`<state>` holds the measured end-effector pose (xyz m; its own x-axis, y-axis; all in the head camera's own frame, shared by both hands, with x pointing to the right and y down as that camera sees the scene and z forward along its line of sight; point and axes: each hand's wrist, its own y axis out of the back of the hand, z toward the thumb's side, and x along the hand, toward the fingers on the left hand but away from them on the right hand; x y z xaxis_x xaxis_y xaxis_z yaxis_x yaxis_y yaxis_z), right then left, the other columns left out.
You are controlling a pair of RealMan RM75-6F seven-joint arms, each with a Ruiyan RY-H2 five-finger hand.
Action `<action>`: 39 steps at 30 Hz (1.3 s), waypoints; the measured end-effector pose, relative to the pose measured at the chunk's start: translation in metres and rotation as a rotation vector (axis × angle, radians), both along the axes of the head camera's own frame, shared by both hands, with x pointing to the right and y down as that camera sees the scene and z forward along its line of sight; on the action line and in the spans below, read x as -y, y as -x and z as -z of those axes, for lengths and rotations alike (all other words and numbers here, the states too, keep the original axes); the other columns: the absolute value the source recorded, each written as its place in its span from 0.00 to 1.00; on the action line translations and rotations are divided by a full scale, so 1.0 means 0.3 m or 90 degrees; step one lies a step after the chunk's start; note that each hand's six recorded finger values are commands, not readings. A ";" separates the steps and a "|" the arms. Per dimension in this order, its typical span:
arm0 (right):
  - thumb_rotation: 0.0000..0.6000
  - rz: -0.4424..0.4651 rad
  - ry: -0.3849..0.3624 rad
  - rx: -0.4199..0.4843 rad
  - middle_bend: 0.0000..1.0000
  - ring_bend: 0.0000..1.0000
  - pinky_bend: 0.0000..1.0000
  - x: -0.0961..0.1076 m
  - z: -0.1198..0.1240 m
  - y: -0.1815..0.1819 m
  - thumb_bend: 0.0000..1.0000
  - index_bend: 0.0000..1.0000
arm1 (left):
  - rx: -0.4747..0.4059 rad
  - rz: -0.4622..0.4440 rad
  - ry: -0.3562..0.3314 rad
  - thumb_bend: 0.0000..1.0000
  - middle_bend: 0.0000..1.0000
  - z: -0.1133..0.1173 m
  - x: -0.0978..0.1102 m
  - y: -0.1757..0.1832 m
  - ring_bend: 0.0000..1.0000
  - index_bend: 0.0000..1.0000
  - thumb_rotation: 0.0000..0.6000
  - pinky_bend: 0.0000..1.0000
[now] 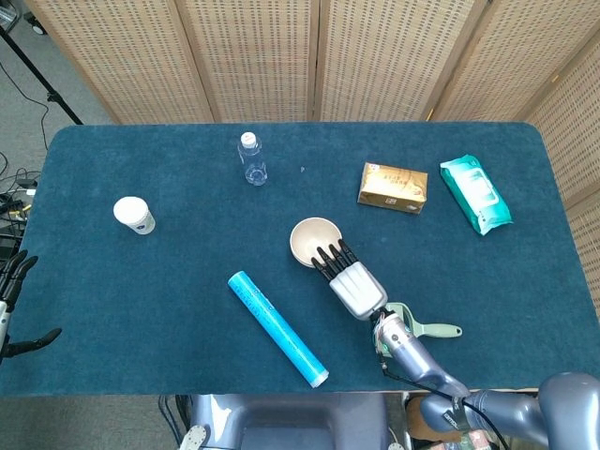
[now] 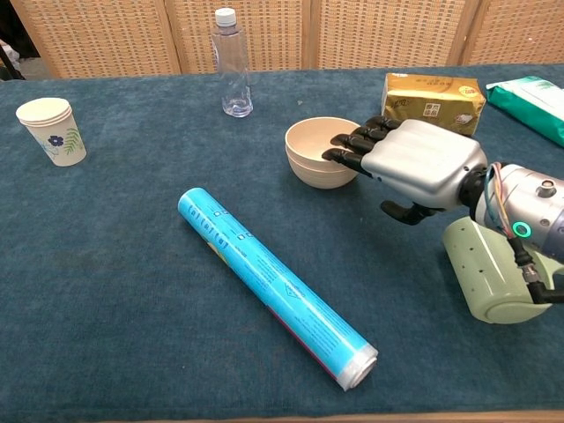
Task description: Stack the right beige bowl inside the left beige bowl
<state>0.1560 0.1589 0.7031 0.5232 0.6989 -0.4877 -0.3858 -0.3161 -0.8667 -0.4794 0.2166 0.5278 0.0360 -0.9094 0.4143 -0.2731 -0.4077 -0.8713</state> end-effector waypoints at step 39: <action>1.00 -0.255 -0.134 0.183 0.00 0.00 0.00 0.086 0.445 -0.609 0.00 0.00 | 0.025 -0.011 -0.011 0.00 0.00 -0.014 -0.009 -0.021 0.00 0.00 1.00 0.06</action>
